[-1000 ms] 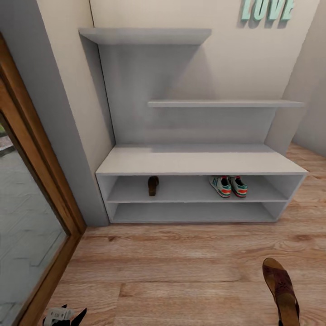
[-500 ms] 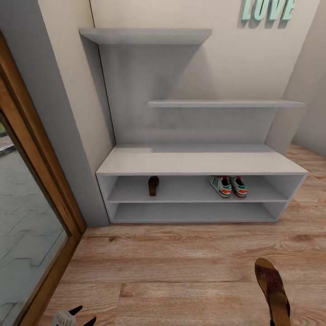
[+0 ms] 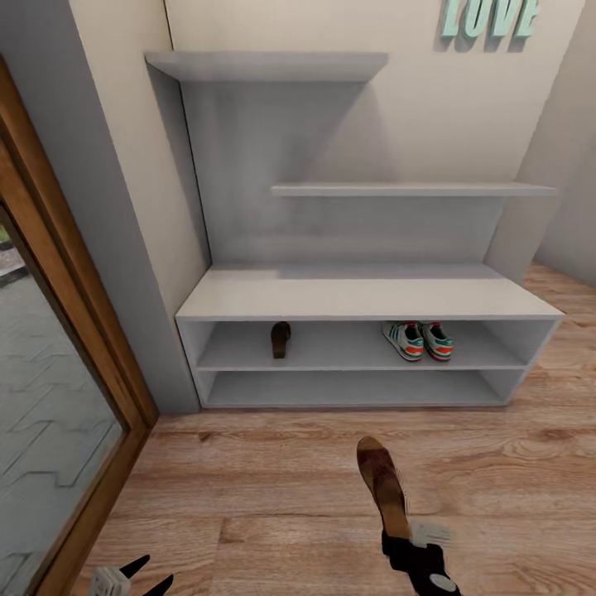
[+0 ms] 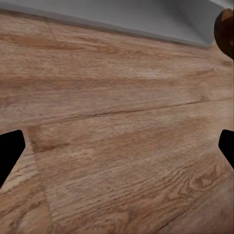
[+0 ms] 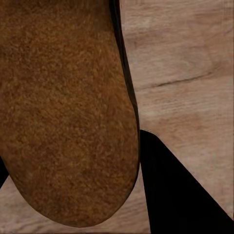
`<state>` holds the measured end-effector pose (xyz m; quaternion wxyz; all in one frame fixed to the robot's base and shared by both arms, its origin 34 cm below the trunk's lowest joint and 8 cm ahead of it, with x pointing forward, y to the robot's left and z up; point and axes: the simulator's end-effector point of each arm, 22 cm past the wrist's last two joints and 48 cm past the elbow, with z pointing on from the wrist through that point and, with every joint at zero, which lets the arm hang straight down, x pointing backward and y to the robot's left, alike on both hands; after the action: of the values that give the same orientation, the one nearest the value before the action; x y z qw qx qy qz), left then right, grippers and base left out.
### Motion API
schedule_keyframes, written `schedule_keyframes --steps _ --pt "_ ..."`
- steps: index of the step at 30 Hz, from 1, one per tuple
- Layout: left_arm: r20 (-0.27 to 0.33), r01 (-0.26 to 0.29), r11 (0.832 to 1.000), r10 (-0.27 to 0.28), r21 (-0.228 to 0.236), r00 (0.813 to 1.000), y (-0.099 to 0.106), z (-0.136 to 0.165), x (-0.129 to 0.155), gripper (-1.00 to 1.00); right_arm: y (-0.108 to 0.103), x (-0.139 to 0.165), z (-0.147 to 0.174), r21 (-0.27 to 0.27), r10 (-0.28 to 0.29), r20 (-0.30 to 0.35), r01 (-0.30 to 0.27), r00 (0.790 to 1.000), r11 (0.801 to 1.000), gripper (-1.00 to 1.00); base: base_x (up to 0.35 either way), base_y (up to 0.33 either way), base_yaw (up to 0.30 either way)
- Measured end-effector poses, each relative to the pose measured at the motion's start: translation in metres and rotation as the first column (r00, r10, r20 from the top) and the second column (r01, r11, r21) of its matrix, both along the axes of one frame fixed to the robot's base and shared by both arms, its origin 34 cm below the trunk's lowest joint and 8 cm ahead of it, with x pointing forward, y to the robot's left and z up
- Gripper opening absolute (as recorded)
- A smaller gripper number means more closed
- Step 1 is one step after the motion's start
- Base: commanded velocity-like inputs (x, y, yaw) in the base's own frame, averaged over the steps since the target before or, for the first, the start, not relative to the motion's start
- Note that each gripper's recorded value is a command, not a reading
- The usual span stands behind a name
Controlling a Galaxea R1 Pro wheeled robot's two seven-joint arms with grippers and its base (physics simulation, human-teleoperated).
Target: Pick up the two gym shoes and the two sandals from the corridor floor and place them onto the hallstand (shoe rack) in the corridor, making sure they are on the rack and not on the floor. Arrange them so the two gym shoes are next to each other and the two sandals are next to each other.
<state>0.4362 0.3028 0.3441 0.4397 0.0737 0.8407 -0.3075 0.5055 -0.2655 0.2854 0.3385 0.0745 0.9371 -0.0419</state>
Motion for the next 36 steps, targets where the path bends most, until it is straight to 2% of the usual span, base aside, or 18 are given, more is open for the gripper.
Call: schedule_keyframes --steps 1,4,6,9,10,15,24,29,33,36 --pt "-0.001 0.002 1.0 -0.002 0.0 1.0 -0.001 0.0 -0.001 1.0 0.012 0.01 0.004 0.003 -0.009 -0.034 0.009 0.999 1.0 -1.0 0.0 0.0 0.0" --pt "-0.003 0.005 1.0 -0.005 0.001 1.0 -0.001 -0.001 -0.001 1.0 0.032 0.028 0.013 0.01 -0.017 -0.073 0.017 0.997 1.0 -1.0 0.0 0.0 0.0" --pt "-0.003 0.007 1.0 -0.007 0.001 1.0 -0.002 -0.001 -0.001 1.0 0.054 0.049 0.026 0.023 -0.012 -0.092 0.014 0.996 1.0 -1.0 0.0 0.0 0.0" --pt "-0.003 0.008 1.0 -0.008 0.001 1.0 -0.002 -0.001 -0.001 1.0 0.073 0.074 0.044 0.024 0.004 -0.088 -0.002 0.996 1.0 -1.0 0.0 0.0 0.0" --pt "-0.003 0.008 1.0 -0.008 0.002 1.0 -0.002 -0.001 -0.001 1.0 0.074 0.09 0.056 0.008 0.014 -0.078 -0.014 0.997 1.0 -1.0 0.0 0.0 0.0" --pt "0.001 0.009 1.0 -0.009 0.006 1.0 0.0 0.0 -0.001 1.0 0.081 0.133 0.091 -0.038 0.055 -0.046 -0.057 0.997 0.998 -1.0 0.0 0.0 0.0" --pt "0.004 0.013 1.0 -0.013 0.006 1.0 -0.001 0.001 0.0 1.0 0.085 0.179 0.136 -0.073 0.085 -0.026 -0.087 0.996 0.994 -1.0 0.0 0.0 0.0" --pt "0.005 0.016 1.0 -0.016 0.004 1.0 -0.003 0.001 0.0 1.0 0.085 0.21 0.169 -0.084 0.09 0.021 -0.088 0.996 0.993 -1.0 0.0 0.0 0.0" --pt "0.002 0.019 1.0 -0.019 0.004 1.0 -0.004 0.0 -0.001 1.0 0.086 0.214 0.173 -0.08 0.09 0.028 -0.087 0.996 0.993 -1.0 0.0 0.0 0.0" --pt "-0.007 0.037 0.999 -0.037 0.014 0.999 -0.006 -0.002 -0.004 1.0 0.086 0.206 0.16 -0.08 0.093 -0.006 -0.093 0.996 0.992 -1.0 0.0 0.0 0.0"
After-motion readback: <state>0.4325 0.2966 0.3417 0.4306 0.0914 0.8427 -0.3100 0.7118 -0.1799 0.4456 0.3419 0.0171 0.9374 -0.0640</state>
